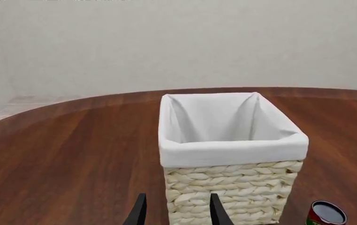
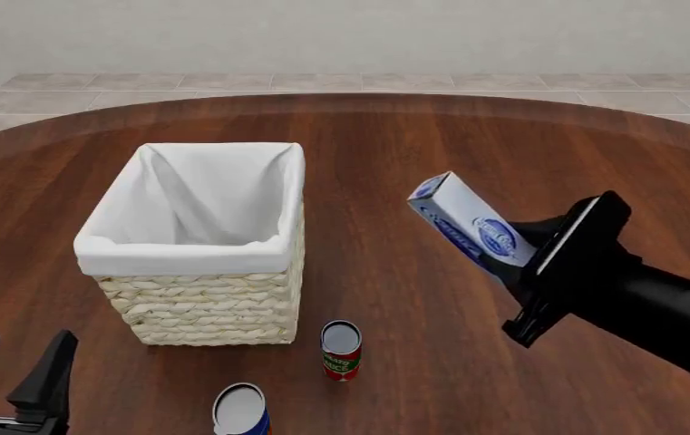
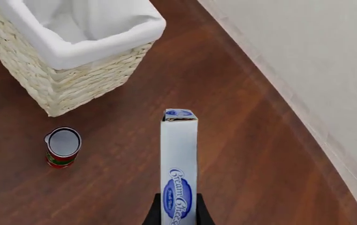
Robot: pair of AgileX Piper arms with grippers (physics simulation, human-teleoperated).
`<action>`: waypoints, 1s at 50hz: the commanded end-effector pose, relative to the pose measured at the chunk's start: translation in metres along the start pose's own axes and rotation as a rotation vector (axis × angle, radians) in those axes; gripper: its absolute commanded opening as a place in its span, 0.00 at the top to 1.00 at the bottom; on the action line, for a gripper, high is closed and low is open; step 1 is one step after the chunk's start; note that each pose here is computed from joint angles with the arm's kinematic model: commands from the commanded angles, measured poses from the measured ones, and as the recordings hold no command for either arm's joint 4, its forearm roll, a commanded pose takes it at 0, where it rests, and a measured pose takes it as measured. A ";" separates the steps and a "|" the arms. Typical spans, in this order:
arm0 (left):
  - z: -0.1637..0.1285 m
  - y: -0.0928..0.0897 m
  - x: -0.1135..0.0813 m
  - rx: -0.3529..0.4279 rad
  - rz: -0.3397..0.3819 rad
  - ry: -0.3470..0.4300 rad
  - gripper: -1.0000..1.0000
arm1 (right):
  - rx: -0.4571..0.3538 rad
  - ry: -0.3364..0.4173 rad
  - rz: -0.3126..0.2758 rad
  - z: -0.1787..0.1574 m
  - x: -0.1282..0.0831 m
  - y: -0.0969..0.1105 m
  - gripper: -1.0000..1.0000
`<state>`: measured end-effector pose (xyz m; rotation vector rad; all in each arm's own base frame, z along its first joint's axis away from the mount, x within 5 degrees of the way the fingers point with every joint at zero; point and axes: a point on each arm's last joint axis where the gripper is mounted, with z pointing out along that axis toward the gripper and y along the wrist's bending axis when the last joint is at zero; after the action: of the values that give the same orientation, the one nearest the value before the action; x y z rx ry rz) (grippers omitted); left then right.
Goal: Pick up the cream cheese box, and put it in the basket.
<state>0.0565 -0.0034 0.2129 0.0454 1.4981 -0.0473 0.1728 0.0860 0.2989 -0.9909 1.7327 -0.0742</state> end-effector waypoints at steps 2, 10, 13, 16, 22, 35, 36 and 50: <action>0.000 0.000 0.000 0.003 0.002 -0.004 0.00 | -0.011 -0.043 0.004 0.002 -0.012 0.001 1.00; 0.000 0.000 0.000 0.004 0.001 -0.004 0.00 | -0.027 -0.061 0.000 0.006 -0.019 0.002 1.00; 0.000 0.000 0.000 0.003 0.001 -0.004 0.00 | -0.030 -0.067 -0.003 0.008 -0.021 0.003 1.00; 0.000 0.000 -0.001 0.003 -0.001 -0.005 0.00 | -0.035 -0.067 -0.007 0.011 -0.022 0.004 1.00; 0.000 0.000 -0.001 0.006 -0.001 -0.005 0.00 | -0.045 -0.080 -0.009 0.011 -0.025 0.006 1.00; 0.000 0.000 -0.001 0.006 -0.005 -0.007 0.00 | -0.063 -0.110 -0.018 0.014 -0.036 0.008 1.00; 0.000 0.000 -0.001 0.006 -0.005 -0.006 0.00 | -0.065 -0.112 -0.020 0.015 -0.037 0.008 1.00; 0.000 0.000 -0.002 0.009 -0.007 -0.010 0.00 | -0.075 -0.136 -0.026 0.018 -0.045 0.010 1.00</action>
<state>0.0560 -0.0038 0.2141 0.0470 1.4898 -0.0573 0.1840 0.1236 0.3150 -1.0624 1.6282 0.0178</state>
